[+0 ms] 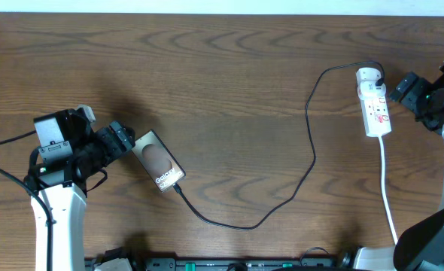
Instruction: Plug charger to phone and switch on socket
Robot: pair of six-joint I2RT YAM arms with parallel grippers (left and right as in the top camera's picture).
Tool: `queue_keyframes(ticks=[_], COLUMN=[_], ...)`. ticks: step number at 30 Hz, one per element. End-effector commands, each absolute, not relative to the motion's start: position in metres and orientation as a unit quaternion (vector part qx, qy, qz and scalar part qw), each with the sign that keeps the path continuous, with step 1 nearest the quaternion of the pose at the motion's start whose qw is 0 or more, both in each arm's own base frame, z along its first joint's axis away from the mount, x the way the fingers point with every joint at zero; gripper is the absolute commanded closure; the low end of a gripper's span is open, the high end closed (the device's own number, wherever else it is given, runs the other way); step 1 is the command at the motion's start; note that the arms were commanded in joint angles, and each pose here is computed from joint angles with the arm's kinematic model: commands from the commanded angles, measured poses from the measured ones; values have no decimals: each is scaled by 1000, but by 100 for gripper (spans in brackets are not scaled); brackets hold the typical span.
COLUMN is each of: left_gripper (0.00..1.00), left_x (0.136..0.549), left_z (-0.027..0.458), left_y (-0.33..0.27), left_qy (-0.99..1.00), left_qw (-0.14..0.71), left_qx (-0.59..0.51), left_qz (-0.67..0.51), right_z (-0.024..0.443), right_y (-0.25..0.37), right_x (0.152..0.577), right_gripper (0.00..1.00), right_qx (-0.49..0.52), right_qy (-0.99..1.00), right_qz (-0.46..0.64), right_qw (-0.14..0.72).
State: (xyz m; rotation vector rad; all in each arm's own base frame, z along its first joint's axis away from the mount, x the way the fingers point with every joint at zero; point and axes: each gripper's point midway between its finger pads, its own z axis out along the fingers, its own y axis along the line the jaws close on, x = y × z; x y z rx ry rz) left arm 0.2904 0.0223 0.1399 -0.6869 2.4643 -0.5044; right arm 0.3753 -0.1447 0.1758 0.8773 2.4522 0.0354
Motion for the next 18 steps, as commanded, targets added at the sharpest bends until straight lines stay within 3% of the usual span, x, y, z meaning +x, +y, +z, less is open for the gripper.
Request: queue_keyframes(ticks=[1,7,11,16,18], left_gripper=[11,11,11,11,11], left_x=[288,287,267,245,243], left_z=[136,135,128,132,138], left_y=[24,25,42,57,56], left_qy=[914,915,922,911,895], left_qw=[260,256,242,287,343], left_qx=[-256,-258,-281,-291,-281], left_qz=[-181,-177,-113,-54,-53], right_z=[178,178,178,178,178], right_y=[-148,-148,-148,-148,-148], right_x=[374,374,374,374,374], right_gripper=[1,1,1,1,1], right_qx=[335,335,335,335,335], right_qy=[903,903,903,903,903], right_qz=[9,9,9,9,9], right_qw=[268,268,268,268,268])
